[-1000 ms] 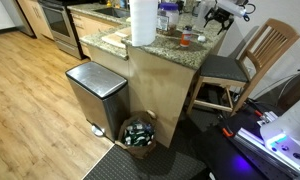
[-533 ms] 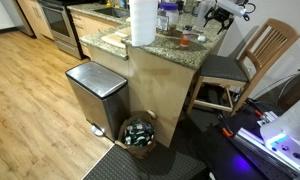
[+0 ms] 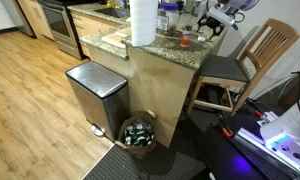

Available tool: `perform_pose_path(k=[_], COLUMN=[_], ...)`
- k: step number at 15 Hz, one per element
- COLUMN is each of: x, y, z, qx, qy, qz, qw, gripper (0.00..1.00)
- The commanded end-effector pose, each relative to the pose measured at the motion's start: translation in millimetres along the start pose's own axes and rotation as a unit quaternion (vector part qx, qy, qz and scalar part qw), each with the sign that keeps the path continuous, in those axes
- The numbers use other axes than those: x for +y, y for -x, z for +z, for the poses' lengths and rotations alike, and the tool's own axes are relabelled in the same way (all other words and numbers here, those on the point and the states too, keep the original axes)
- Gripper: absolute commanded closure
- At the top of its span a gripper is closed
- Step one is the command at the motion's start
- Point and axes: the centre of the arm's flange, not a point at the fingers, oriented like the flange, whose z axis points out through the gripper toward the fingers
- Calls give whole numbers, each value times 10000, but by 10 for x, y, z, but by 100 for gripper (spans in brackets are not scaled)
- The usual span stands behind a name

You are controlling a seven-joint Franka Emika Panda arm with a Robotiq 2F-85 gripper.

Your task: Move the white object to the left then take the left spoon and put it in the clear cup

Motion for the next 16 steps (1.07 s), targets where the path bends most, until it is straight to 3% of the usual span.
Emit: perform_pose_path(k=[1, 5, 7, 13, 14, 16], x=[12, 21, 68, 171, 174, 158], y=[5, -7, 18, 20, 17, 22], z=[43, 82, 113, 130, 120, 105], qx=[-17, -174, -372, -585, -571, -518], qy=[28, 39, 237, 382, 373, 292], qz=[0, -12, 1, -8, -15, -46], qw=[10000, 9998, 9990, 9976, 9977, 9982], gripper=[0, 0, 26, 74, 81, 84])
